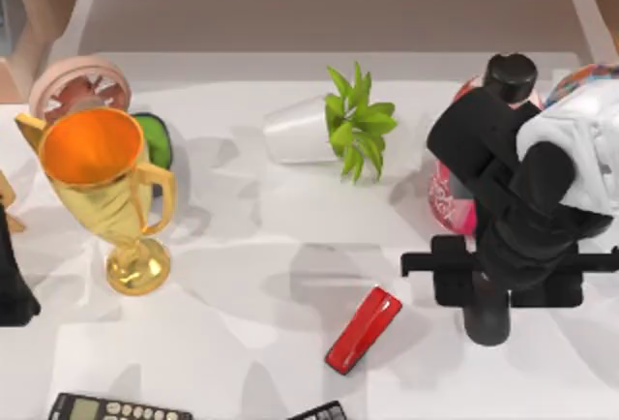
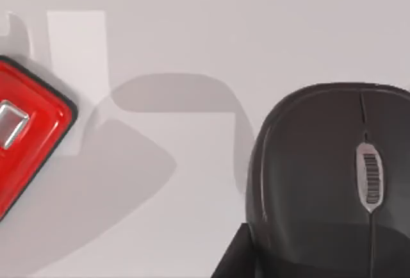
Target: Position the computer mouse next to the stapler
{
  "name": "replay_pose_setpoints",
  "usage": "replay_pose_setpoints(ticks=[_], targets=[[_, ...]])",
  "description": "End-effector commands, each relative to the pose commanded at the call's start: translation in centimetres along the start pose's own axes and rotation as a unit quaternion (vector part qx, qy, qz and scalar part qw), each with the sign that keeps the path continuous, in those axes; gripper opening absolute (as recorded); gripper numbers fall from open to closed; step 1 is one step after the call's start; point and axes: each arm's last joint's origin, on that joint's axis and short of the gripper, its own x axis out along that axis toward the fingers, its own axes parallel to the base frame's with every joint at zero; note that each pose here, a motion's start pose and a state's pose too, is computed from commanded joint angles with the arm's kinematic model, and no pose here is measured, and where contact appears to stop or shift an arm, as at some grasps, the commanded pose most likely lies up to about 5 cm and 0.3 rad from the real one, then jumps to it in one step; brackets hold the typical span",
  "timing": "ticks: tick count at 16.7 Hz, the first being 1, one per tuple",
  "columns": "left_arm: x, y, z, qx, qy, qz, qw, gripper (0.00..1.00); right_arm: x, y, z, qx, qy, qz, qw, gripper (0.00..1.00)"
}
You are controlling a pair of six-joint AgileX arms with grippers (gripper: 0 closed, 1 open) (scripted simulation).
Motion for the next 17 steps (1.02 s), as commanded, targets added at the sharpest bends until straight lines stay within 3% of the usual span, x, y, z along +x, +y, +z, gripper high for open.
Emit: replay_pose_setpoints(ticks=[13, 17], targets=[[0.0, 0.0, 0.0, 0.0, 0.0, 0.0, 1.0, 1.0, -0.1, 0.8, 0.0, -0.014, -0.017, 0.018, 1.0, 0.0], [0.0, 0.0, 0.0, 0.0, 0.0, 0.0, 1.0, 1.0, 1.2, 0.9, -0.5, -0.02, 0.004, 0.009, 1.0, 0.0]])
